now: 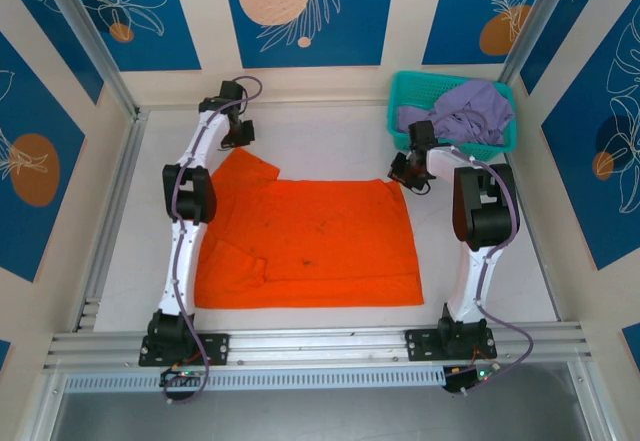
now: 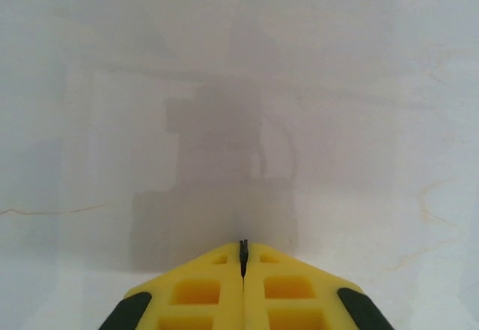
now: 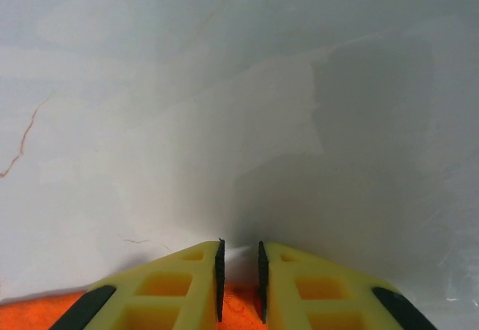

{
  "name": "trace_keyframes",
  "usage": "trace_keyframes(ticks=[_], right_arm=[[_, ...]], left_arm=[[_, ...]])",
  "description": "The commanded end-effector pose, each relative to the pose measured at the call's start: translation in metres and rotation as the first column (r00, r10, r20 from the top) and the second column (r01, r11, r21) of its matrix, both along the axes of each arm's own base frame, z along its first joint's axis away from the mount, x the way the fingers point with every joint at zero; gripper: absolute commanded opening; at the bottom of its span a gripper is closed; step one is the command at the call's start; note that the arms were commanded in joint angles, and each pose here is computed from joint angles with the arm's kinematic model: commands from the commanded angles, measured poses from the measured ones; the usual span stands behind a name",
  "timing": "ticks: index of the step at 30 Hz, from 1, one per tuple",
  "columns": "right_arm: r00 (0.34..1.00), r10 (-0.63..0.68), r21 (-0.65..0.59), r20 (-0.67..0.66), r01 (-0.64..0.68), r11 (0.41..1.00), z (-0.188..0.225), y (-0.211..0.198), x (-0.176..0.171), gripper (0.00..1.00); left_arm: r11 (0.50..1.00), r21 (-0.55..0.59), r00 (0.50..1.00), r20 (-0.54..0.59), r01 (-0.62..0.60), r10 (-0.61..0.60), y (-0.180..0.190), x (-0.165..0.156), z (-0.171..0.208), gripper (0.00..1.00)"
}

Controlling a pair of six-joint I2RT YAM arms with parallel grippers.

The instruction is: Fold and stack the t-shirts

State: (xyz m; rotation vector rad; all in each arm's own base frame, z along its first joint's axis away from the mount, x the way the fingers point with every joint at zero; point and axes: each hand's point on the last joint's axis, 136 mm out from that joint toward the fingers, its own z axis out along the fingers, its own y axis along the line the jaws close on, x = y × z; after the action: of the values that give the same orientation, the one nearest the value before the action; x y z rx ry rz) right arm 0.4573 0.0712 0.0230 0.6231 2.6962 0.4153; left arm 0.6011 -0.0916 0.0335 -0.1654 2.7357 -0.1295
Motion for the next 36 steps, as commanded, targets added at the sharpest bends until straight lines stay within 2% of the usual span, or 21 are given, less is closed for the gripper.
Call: trace_keyframes(ticks=[1,5,14,22,27,30,36], right_arm=[[1.0,-0.017,-0.004,-0.012,0.017,1.0,-0.001,-0.001,0.001,0.26],[1.0,-0.017,-0.006,-0.009,0.016,1.0,0.001,-0.002,0.002,0.31],[1.0,-0.018,-0.002,-0.012,0.018,1.0,0.0,-0.004,0.002,0.31],[1.0,-0.023,-0.002,-0.017,0.023,1.0,-0.001,-0.006,-0.001,0.18],[1.0,-0.028,0.001,-0.01,0.028,1.0,0.002,-0.007,-0.001,0.09],[1.0,-0.029,0.006,-0.009,0.029,1.0,0.003,-0.007,-0.001,0.06],[1.0,-0.019,0.009,-0.005,0.019,1.0,0.004,-0.007,-0.001,0.02]], left_arm=[[0.999,0.025,0.999,0.037,0.021,-0.022,0.001,0.002,0.024,0.29],[0.997,0.081,0.999,0.039,-0.001,-0.002,0.015,-0.003,0.037,0.48],[0.995,0.093,0.998,-0.059,0.038,-0.032,0.015,-0.023,0.015,0.54],[0.995,0.089,0.993,-0.112,0.048,-0.038,0.015,-0.036,0.002,0.55],[0.994,0.1,0.993,-0.114,0.04,-0.028,0.017,-0.037,0.0,0.44],[0.995,0.093,0.994,-0.104,0.04,-0.03,0.015,-0.035,0.0,0.34],[0.994,0.104,0.997,-0.075,0.033,-0.025,0.017,-0.028,0.004,0.25]])
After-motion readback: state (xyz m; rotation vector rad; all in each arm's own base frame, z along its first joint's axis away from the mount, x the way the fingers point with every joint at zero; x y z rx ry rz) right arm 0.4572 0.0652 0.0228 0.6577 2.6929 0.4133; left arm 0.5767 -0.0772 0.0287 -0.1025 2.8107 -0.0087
